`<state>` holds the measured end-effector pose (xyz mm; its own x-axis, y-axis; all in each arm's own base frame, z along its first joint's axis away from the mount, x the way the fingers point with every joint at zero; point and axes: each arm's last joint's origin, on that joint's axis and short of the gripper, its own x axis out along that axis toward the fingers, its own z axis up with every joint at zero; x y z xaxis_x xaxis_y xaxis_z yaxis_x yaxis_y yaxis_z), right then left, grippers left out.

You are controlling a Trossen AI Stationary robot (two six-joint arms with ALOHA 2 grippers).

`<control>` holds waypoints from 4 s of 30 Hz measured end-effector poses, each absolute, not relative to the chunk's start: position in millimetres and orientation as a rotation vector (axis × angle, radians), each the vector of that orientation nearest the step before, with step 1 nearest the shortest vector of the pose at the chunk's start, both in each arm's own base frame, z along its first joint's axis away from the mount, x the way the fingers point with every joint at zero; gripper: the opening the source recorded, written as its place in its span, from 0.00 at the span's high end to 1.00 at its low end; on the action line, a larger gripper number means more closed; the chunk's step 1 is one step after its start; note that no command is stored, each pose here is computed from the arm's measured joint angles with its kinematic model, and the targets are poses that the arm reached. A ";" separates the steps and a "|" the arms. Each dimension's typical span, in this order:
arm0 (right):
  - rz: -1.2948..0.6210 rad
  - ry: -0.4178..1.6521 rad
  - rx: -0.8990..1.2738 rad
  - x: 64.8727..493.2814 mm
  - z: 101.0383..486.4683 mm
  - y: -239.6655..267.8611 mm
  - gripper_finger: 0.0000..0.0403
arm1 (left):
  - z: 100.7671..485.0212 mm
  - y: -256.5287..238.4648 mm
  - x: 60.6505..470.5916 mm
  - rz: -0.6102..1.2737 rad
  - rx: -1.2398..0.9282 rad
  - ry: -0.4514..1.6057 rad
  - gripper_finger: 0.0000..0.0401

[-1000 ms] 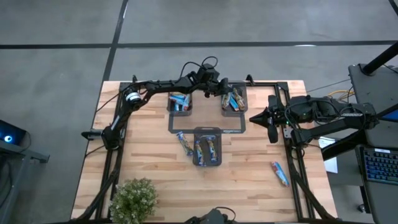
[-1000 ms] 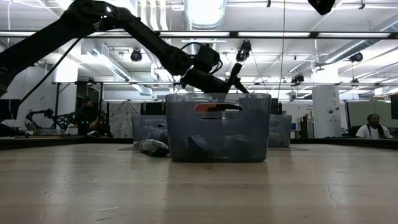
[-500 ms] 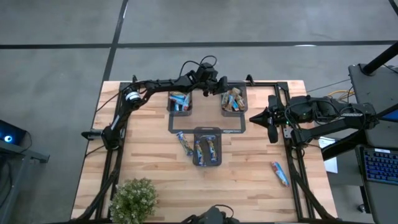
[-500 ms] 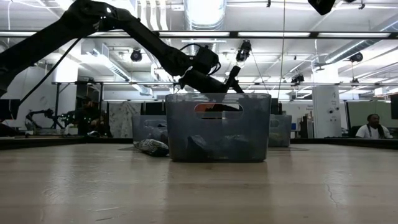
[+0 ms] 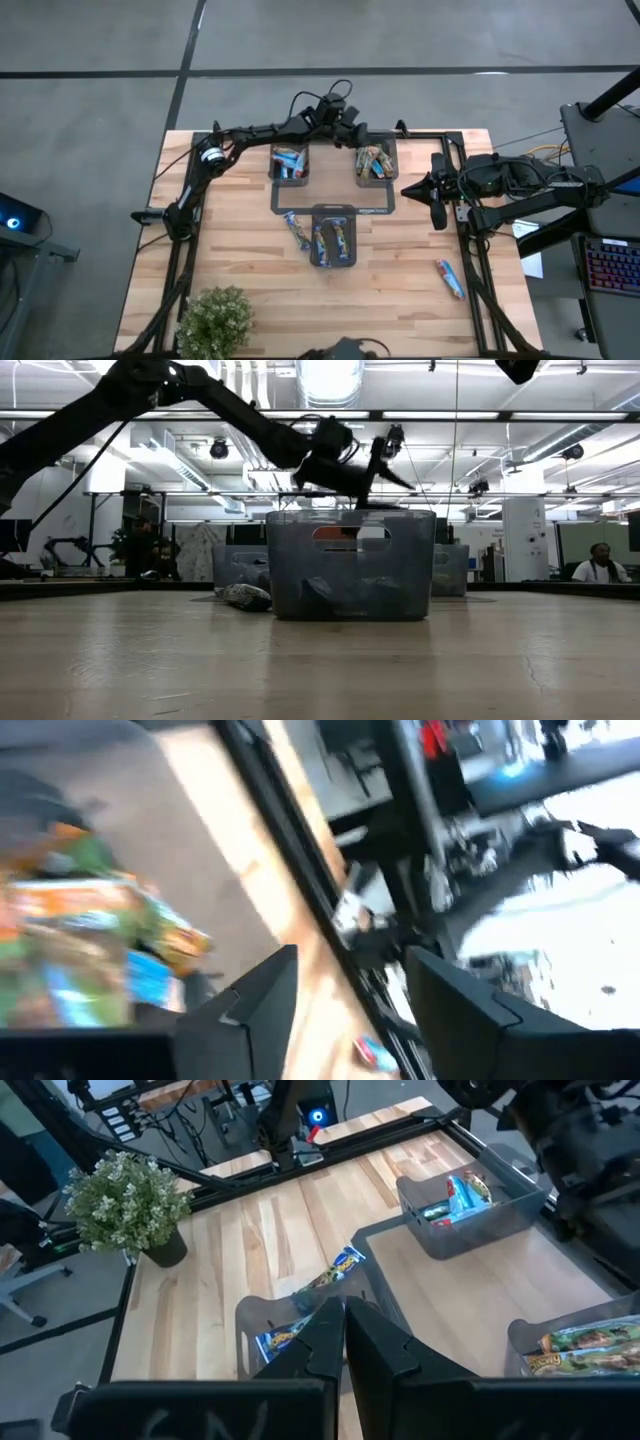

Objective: Pick and place Granola Bars by type
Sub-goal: Put the red granola bar into the left black bin

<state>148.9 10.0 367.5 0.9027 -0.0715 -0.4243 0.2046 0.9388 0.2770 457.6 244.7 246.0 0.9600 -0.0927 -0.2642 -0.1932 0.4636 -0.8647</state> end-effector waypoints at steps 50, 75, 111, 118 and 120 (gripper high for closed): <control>-0.151 0.447 0.329 151.6 357.7 10.3 0.98 | 314.1 14.2 268.0 -0.169 -0.761 0.554 0.91; -0.169 0.445 0.403 151.8 357.3 10.3 0.98 | 349.2 -19.5 264.6 -0.365 -0.229 0.330 1.00; -0.218 0.554 0.492 181.1 339.5 13.6 0.98 | 322.4 -14.1 252.0 -0.288 0.034 0.616 0.46; -0.221 0.557 0.500 182.5 338.7 13.8 0.98 | 314.5 -9.3 246.8 -0.198 0.215 0.712 0.46; -0.224 0.556 0.509 182.6 338.7 13.8 0.98 | 311.7 -8.9 246.4 -0.206 0.234 0.739 0.46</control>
